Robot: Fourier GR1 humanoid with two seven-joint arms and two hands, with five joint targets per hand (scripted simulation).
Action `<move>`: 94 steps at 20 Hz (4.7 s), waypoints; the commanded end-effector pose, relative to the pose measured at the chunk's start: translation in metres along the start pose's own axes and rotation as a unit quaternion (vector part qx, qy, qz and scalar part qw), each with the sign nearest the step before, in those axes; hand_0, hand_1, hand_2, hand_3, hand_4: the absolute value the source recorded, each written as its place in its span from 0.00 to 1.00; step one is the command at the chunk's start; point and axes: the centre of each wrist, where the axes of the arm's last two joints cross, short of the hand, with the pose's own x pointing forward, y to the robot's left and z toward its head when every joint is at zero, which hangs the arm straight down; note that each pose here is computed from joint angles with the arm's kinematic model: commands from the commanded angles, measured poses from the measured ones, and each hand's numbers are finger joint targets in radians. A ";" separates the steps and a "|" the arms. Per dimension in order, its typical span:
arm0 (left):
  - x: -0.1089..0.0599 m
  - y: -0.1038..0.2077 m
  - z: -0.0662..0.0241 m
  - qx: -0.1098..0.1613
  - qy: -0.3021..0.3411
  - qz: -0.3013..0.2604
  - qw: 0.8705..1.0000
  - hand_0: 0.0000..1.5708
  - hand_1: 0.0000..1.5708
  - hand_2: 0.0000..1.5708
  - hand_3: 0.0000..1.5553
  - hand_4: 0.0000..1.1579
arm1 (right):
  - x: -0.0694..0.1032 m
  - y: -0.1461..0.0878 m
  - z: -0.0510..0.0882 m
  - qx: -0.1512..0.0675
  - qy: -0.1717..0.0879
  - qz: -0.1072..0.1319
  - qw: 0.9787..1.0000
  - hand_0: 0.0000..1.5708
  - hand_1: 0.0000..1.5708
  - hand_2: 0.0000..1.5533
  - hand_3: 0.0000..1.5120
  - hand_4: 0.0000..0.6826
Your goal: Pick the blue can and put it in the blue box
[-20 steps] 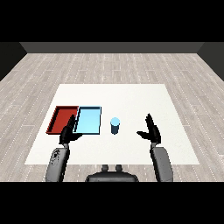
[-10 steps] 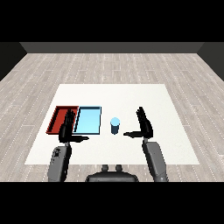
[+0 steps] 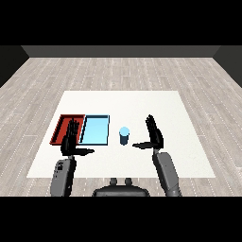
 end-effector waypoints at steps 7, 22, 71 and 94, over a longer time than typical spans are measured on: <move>-0.010 -0.002 0.0083 0.010 -0.008 0.001 1.000 0.00 0.00 0.00 0.00 0.00 | -0.005 0.009 -0.024 -0.004 0.008 -0.026 1.000 0.00 0.00 0.00 0.00 0.00; -0.009 -0.002 0.0046 0.005 -0.005 0.007 1.000 0.00 0.00 0.00 0.00 0.00 | -0.038 0.049 -0.015 -0.015 0.045 -0.088 0.995 0.00 0.00 0.00 0.00 0.00; 0.004 -0.004 -0.0047 0.017 -0.007 0.014 1.000 0.00 0.00 0.00 0.00 0.00 | -0.101 0.091 -0.044 -0.111 0.129 0.041 0.985 0.96 0.96 0.95 0.95 0.91; -0.017 -0.071 -0.0127 -0.079 0.083 0.019 0.993 0.00 0.00 0.00 0.00 0.00 | 0.001 0.082 -0.075 -0.045 0.000 0.121 0.992 0.90 0.90 0.93 0.93 0.90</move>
